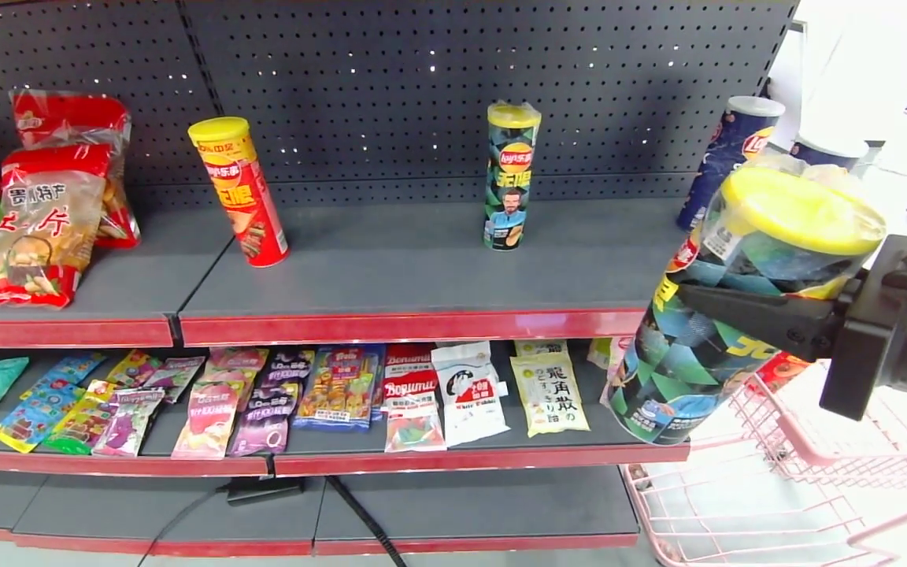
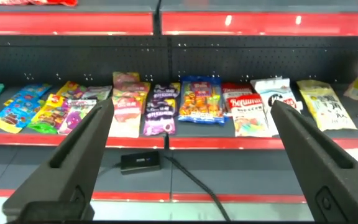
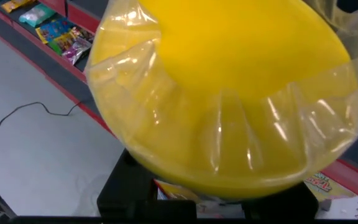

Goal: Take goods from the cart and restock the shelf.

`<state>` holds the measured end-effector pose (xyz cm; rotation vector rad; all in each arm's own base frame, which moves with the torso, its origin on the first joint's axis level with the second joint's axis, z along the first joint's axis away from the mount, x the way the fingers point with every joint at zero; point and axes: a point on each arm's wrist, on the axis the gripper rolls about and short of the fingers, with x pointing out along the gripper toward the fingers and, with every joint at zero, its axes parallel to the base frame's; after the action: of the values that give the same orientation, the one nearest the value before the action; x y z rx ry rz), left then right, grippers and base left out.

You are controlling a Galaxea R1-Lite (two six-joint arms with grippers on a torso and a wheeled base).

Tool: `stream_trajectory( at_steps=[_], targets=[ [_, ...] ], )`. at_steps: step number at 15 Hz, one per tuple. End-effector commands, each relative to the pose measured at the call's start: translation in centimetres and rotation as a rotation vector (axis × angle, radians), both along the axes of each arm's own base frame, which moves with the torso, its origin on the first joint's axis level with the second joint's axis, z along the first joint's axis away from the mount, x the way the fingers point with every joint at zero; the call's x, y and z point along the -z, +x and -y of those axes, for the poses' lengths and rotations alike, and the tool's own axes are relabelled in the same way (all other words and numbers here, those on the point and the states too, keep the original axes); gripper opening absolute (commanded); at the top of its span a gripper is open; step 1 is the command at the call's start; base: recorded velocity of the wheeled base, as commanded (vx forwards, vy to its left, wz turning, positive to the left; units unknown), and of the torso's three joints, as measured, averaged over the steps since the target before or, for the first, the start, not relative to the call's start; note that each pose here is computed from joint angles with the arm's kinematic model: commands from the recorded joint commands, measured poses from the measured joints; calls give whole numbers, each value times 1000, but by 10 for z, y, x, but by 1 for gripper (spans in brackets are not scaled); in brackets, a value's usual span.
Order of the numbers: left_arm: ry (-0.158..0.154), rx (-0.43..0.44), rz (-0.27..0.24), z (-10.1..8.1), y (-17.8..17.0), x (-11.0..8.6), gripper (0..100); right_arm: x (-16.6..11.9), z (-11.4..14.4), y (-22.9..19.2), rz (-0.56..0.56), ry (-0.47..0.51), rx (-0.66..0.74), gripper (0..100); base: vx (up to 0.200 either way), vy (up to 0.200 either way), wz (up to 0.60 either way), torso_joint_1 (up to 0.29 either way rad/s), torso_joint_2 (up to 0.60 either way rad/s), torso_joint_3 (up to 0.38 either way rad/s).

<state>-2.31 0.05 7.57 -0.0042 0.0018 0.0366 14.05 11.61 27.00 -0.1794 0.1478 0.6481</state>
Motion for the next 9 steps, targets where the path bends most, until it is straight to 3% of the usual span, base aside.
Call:
stream_trajectory(
  at_steps=[1, 8, 9],
  targets=[
    [0, 0, -1, 0, 0, 0, 100, -1, -1, 1, 3, 2, 2, 0, 200, 0, 0, -27, 2, 2],
    [-2, 0, -3, 0, 0, 0, 100, -6, 10, 23, 48, 23, 112, 0, 200, 0, 0, 7, 1, 2],
    [0, 0, -1, 0, 0, 0, 100, -7, 10, 23, 49, 24, 112, 0, 0, 0, 0, 0, 0, 0]
  ],
)
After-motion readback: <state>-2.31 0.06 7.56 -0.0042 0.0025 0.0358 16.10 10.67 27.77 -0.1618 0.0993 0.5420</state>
